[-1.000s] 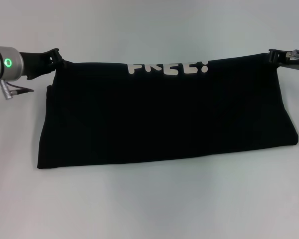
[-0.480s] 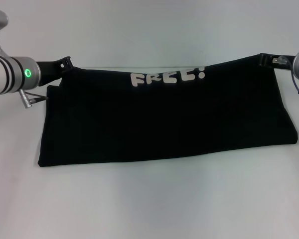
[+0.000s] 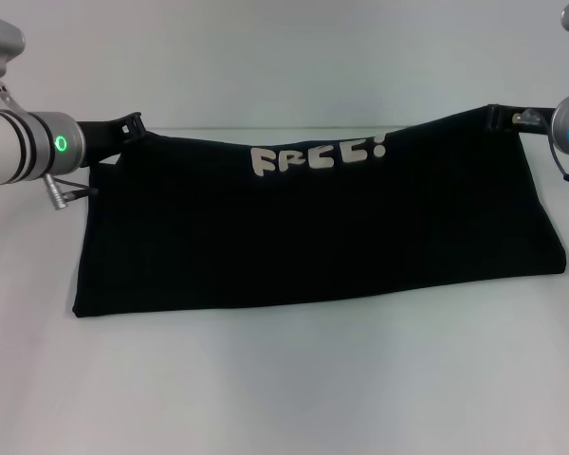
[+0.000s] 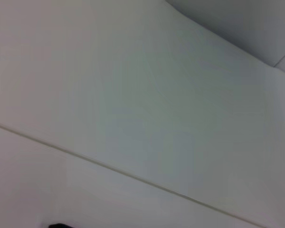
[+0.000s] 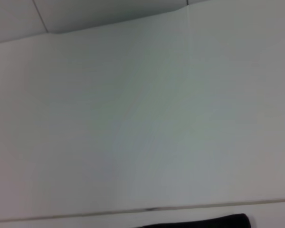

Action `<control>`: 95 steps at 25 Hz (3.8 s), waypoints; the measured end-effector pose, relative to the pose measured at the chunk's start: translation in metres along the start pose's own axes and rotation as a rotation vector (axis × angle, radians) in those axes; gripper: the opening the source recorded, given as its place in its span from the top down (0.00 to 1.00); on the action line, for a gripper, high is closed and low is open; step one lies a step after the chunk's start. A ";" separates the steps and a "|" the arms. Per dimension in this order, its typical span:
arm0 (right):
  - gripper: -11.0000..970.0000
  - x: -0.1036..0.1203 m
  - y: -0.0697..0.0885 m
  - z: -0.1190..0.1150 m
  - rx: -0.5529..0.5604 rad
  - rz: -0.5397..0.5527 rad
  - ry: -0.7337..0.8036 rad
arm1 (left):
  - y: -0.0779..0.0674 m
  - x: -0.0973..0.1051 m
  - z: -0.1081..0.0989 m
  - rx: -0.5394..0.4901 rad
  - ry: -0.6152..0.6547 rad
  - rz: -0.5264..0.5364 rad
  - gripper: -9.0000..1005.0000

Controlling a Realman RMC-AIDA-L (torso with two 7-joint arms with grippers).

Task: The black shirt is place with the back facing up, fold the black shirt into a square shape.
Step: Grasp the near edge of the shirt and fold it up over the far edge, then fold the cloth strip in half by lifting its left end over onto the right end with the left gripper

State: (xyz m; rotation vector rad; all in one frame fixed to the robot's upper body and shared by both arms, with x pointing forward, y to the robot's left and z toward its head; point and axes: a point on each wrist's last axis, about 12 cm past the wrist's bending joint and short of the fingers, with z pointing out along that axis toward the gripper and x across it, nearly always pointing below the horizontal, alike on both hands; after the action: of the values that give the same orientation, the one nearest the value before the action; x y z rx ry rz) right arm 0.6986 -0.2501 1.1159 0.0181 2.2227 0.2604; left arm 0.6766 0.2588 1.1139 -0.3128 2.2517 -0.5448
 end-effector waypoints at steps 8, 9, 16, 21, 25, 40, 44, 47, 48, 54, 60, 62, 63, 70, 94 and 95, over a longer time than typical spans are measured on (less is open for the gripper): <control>0.83 -0.016 -0.014 -0.007 -0.006 -0.030 0.022 | -0.011 -0.001 -0.002 0.070 0.052 -0.029 0.93; 0.78 -0.022 -0.018 -0.010 -0.014 -0.019 0.026 | -0.011 -0.001 -0.002 0.070 0.052 -0.029 0.89; 0.56 -0.056 -0.030 -0.037 -0.117 0.028 0.075 | 0.031 -0.020 -0.051 0.269 0.026 -0.258 0.61; 0.46 -0.060 -0.027 -0.050 -0.204 0.050 0.139 | 0.059 -0.010 -0.081 0.353 0.128 -0.307 0.36; 0.37 -0.061 -0.020 -0.059 -0.262 0.071 0.210 | 0.074 0.006 -0.109 0.452 0.251 -0.271 0.27; 0.34 -0.059 -0.024 -0.067 -0.295 0.139 0.246 | 0.122 0.064 -0.129 0.295 0.384 -0.425 0.18; 0.34 -0.059 -0.024 -0.067 -0.296 0.142 0.243 | 0.127 0.080 -0.124 0.313 0.356 -0.533 0.18; 0.34 -0.059 -0.025 -0.067 -0.294 0.143 0.242 | 0.127 0.090 -0.118 0.318 0.357 -0.577 0.18; 0.34 -0.059 -0.025 -0.067 -0.293 0.143 0.240 | 0.126 0.091 -0.117 0.317 0.358 -0.581 0.18; 0.34 -0.062 -0.025 -0.067 -0.292 0.140 0.231 | 0.122 0.098 -0.106 0.302 0.358 -0.611 0.18; 0.34 -0.062 -0.026 -0.067 -0.284 0.144 0.221 | 0.122 0.102 -0.097 0.276 0.340 -0.641 0.18; 0.34 -0.061 -0.027 -0.066 -0.282 0.146 0.221 | 0.122 0.103 -0.096 0.271 0.337 -0.650 0.18; 0.34 -0.061 -0.028 -0.066 -0.280 0.147 0.219 | 0.121 0.103 -0.095 0.271 0.334 -0.653 0.18; 0.34 -0.062 -0.029 -0.066 -0.275 0.149 0.209 | 0.117 0.101 -0.088 0.263 0.323 -0.664 0.18; 0.34 -0.066 -0.029 -0.068 -0.278 0.154 0.195 | 0.108 0.103 -0.081 0.288 0.348 -0.723 0.18; 0.34 -0.066 -0.029 -0.068 -0.278 0.154 0.195 | 0.110 0.105 -0.083 0.285 0.344 -0.736 0.18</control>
State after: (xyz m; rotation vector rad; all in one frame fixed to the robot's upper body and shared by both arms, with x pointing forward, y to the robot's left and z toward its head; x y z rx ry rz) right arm 0.6888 -0.2978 1.2022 0.0133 2.3620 0.6791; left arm 0.5397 0.3385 1.0440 -0.9726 2.2926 -1.3727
